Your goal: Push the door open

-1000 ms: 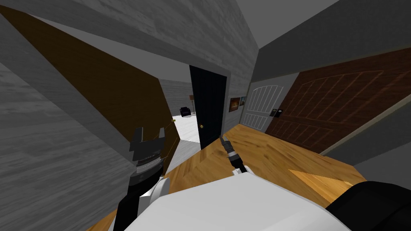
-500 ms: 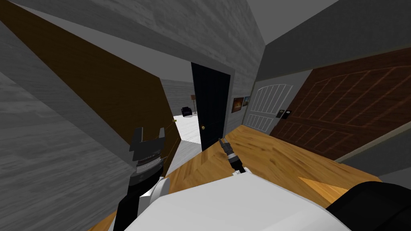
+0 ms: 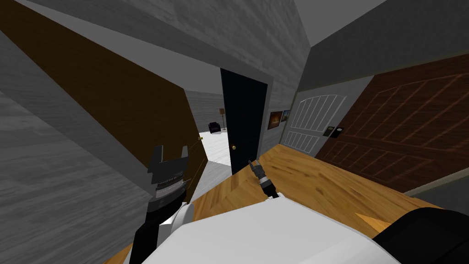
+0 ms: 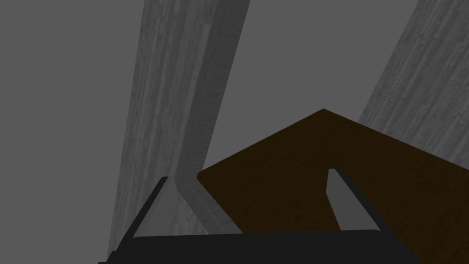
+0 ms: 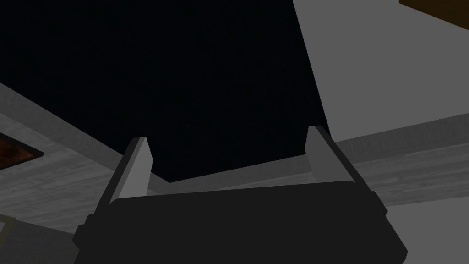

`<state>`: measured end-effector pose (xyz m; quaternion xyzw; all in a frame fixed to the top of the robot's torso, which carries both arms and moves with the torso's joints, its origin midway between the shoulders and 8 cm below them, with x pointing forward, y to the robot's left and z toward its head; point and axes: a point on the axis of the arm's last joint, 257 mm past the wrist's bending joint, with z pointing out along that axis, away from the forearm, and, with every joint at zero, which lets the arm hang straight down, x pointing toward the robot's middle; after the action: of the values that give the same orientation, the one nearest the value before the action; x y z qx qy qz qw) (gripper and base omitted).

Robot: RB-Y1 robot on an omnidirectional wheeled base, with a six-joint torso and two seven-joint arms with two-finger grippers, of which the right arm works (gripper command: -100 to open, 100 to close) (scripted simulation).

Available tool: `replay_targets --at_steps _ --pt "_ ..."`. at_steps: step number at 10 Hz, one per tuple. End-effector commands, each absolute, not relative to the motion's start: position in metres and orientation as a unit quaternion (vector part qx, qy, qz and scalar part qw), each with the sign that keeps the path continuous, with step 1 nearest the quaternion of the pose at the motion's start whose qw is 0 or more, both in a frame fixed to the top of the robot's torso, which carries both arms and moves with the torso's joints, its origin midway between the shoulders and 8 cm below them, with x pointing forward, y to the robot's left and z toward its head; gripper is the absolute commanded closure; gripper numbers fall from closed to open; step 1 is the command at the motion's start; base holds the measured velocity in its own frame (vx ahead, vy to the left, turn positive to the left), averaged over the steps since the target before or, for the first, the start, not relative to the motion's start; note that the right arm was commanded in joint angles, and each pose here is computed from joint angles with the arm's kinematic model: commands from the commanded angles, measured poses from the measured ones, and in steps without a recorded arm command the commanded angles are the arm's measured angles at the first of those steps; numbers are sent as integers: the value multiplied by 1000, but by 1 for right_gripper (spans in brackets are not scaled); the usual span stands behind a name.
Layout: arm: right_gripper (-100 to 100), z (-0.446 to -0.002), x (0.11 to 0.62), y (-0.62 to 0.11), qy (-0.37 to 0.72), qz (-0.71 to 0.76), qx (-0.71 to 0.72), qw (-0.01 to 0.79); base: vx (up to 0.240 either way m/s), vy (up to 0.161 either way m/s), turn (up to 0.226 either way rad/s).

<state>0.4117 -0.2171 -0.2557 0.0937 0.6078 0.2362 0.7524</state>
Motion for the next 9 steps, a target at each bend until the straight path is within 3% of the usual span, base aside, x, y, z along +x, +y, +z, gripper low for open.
replay_targets --at_steps 1,9 --pt "-100 -267 410 -216 616 224 82 751 100 18 55" --pt "-100 -311 403 -211 651 173 29 739 105 7 50"
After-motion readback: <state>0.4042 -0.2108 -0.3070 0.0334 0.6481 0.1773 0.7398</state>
